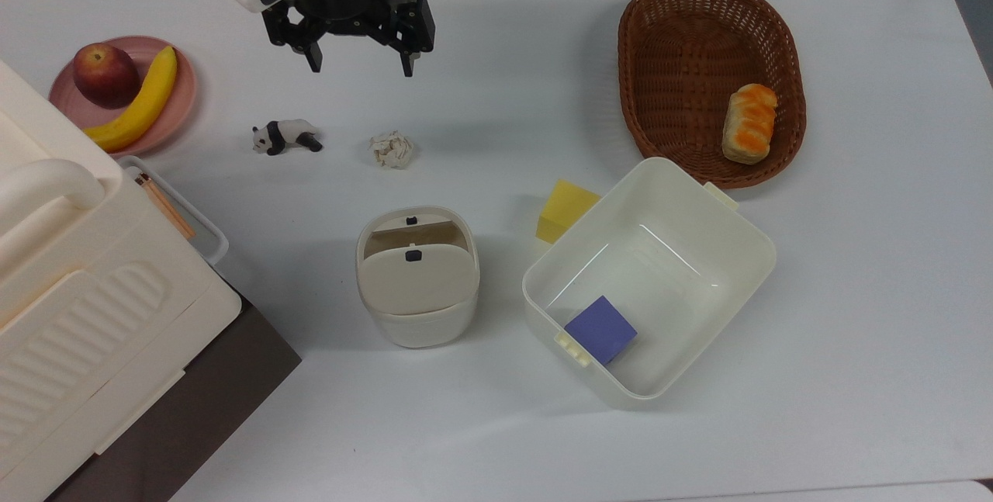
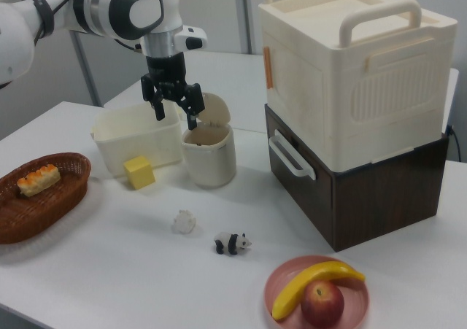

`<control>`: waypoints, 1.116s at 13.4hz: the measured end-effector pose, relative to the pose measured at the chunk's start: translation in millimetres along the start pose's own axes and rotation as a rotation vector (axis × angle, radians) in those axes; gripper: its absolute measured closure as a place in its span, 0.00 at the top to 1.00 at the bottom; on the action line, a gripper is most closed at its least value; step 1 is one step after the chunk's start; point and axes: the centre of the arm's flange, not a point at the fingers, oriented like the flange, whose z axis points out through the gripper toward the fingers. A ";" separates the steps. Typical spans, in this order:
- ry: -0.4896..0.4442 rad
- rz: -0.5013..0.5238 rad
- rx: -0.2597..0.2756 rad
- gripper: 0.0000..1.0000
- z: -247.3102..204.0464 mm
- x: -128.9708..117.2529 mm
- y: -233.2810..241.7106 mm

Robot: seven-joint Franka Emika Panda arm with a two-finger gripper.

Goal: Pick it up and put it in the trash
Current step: 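Move the open gripper over the crumpled clear wrapper near the panda figurine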

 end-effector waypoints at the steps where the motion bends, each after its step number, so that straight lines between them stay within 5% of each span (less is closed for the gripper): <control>1: 0.000 0.000 -0.002 1.00 0.2 0.0 0.2; 15: -0.003 -0.074 -0.020 1.00 -1.0 -3.0 1.3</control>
